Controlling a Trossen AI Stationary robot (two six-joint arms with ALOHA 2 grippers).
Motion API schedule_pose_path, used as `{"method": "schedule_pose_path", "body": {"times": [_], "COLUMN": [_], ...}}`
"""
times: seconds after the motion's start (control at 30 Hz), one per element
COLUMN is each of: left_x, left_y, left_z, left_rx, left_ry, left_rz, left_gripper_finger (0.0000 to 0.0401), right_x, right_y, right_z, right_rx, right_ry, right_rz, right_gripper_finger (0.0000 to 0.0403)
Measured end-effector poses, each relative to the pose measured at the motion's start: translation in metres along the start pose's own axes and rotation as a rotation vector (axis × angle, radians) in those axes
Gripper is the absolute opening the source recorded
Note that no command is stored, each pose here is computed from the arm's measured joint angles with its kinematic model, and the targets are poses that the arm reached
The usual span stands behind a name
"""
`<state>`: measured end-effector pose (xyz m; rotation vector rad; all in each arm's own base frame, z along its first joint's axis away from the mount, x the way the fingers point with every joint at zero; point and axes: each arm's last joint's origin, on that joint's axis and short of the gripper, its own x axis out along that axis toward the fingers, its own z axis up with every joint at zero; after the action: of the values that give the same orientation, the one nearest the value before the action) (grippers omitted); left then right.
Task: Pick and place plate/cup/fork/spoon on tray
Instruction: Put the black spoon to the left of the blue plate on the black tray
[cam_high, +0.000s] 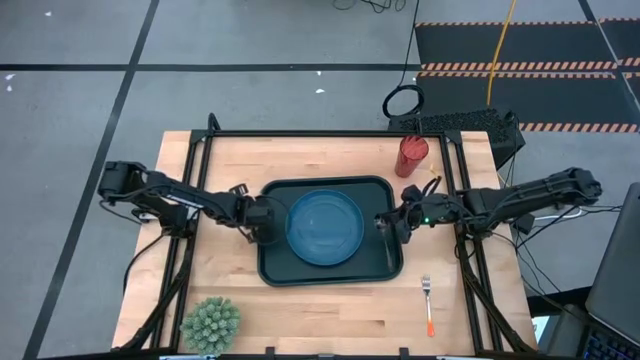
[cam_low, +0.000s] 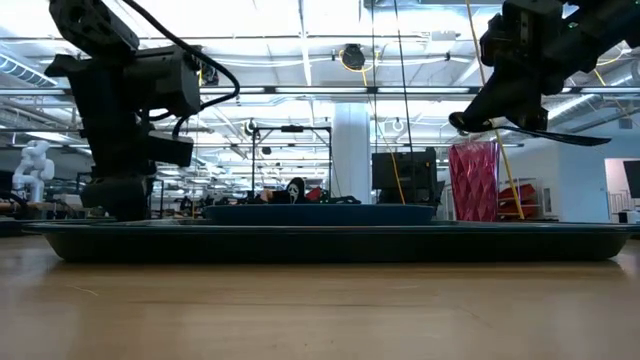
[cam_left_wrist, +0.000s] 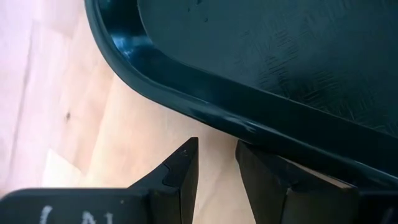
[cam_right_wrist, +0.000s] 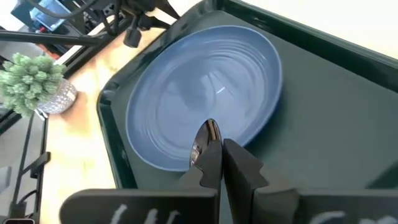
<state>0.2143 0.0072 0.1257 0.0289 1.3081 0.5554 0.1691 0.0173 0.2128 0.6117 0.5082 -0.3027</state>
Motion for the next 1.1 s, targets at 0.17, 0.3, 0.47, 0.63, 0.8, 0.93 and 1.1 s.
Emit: {"method": "schedule_pose_path", "body": {"times": [0.17, 0.3, 0.47, 0.63, 0.8, 0.93, 1.1], "left_x": [0.001, 0.003, 0.004, 0.004, 0.004, 0.004, -0.003], "left_y": [-0.001, 0.002, 0.006, 0.006, 0.007, 0.008, 0.011], "left_z": [0.007, 0.011, 0.010, 0.009, 0.009, 0.009, 0.010], "left_rx": [-0.006, -0.019, -0.026, -0.025, -0.030, -0.041, -0.044], "left_ry": [-0.069, -0.093, -0.074, -0.061, -0.061, -0.060, -0.091], "left_rz": [0.012, 0.009, 0.018, 0.022, 0.023, 0.028, 0.020], "left_gripper_finger": [0.0120, 0.0120, 0.0120, 0.0120, 0.0120, 0.0120, 0.0120], "right_x": [0.007, 0.013, 0.019, 0.029, 0.047, 0.065, 0.085], "right_y": [0.005, 0.007, 0.008, 0.018, 0.025, 0.024, 0.034], "right_z": [-0.001, -0.005, -0.006, 0.003, 0.011, 0.012, 0.022], "right_rx": [-0.005, -0.009, -0.001, -0.028, -0.055, -0.048, -0.062], "right_ry": [0.001, 0.022, 0.024, -0.114, -0.230, -0.243, -0.221], "right_rz": [0.017, 0.012, 0.008, 0.056, 0.102, 0.127, 0.142], "right_gripper_finger": [0.0000, 0.0000, 0.0000, 0.0000, 0.0000, 0.0000, 0.0000]}}
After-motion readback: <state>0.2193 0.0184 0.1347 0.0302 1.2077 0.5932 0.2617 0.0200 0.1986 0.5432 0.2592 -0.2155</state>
